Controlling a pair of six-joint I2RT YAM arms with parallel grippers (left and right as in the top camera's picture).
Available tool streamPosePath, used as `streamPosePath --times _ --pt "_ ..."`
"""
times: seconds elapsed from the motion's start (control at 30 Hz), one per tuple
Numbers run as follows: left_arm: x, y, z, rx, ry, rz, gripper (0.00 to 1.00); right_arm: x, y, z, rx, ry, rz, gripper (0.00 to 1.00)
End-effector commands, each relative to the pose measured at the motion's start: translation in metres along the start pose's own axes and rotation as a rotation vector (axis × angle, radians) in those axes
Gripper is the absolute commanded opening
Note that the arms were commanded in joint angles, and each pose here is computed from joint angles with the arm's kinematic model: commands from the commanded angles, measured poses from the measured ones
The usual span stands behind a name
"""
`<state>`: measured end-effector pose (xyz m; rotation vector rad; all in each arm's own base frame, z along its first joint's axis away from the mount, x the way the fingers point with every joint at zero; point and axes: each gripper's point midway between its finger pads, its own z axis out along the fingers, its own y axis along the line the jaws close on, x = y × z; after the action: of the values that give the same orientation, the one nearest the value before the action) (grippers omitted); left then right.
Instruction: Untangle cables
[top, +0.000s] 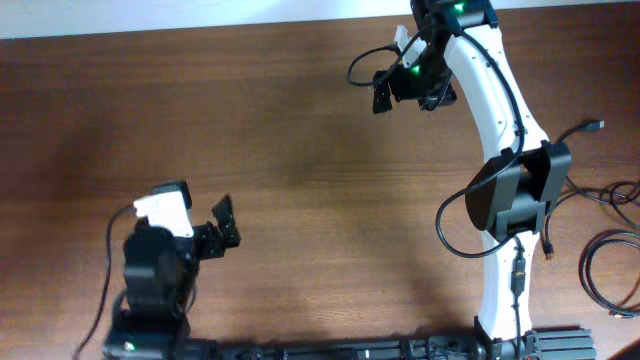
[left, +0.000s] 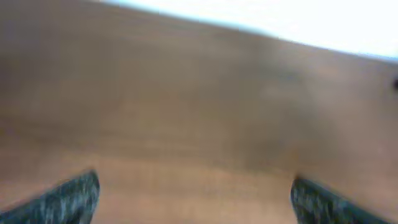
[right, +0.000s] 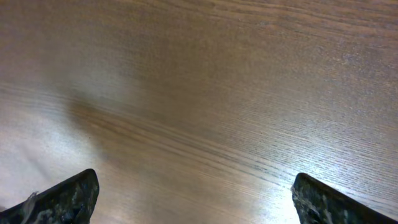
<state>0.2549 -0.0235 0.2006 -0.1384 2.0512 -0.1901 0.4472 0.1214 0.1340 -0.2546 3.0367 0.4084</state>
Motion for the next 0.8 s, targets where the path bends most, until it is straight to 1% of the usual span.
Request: streamPosePath --times 0.0,0.07,0.17,0.2,0.3,0.4,0.5,0.63,0.73,0.77 --pt "-0.002 -0.010 0.005 0.106 -0.206 0.010 0.99 0.000 0.000 -0.005 0.006 -0.011 -0.013 0.98" --pt "-0.022 -0.013 -0.003 0.149 -0.429 0.013 0.99 0.000 0.000 -0.005 0.006 -0.011 -0.014 0.98" --pt "-0.041 -0.007 -0.024 0.172 -0.719 0.018 0.99 0.000 0.000 -0.005 0.006 -0.011 -0.014 0.99" --pt "-0.044 -0.004 -0.030 0.170 -0.769 0.020 0.99 0.000 0.000 -0.005 0.006 -0.011 -0.014 0.98" --pt "-0.052 0.006 -0.040 0.128 -0.823 0.021 0.99 0.000 0.000 -0.005 0.006 -0.011 -0.014 0.98" --pt "-0.049 0.015 -0.042 0.090 -0.815 0.018 0.99 0.000 0.000 -0.005 0.006 -0.011 -0.014 0.98" --pt "-0.031 0.024 -0.034 0.046 -0.742 0.016 0.99 0.000 0.000 -0.005 0.006 -0.011 -0.014 0.98" --pt "0.001 0.034 -0.010 -0.009 -0.581 0.042 0.99 0.000 0.000 -0.005 0.006 -0.011 -0.013 0.98" --pt "0.038 0.043 0.010 -0.047 -0.409 0.060 0.99 0.000 0.000 -0.005 0.006 -0.011 -0.014 0.98" --pt "0.037 0.039 0.010 -0.041 -0.410 0.145 0.99 0.000 0.000 -0.005 0.006 -0.011 -0.013 0.98"
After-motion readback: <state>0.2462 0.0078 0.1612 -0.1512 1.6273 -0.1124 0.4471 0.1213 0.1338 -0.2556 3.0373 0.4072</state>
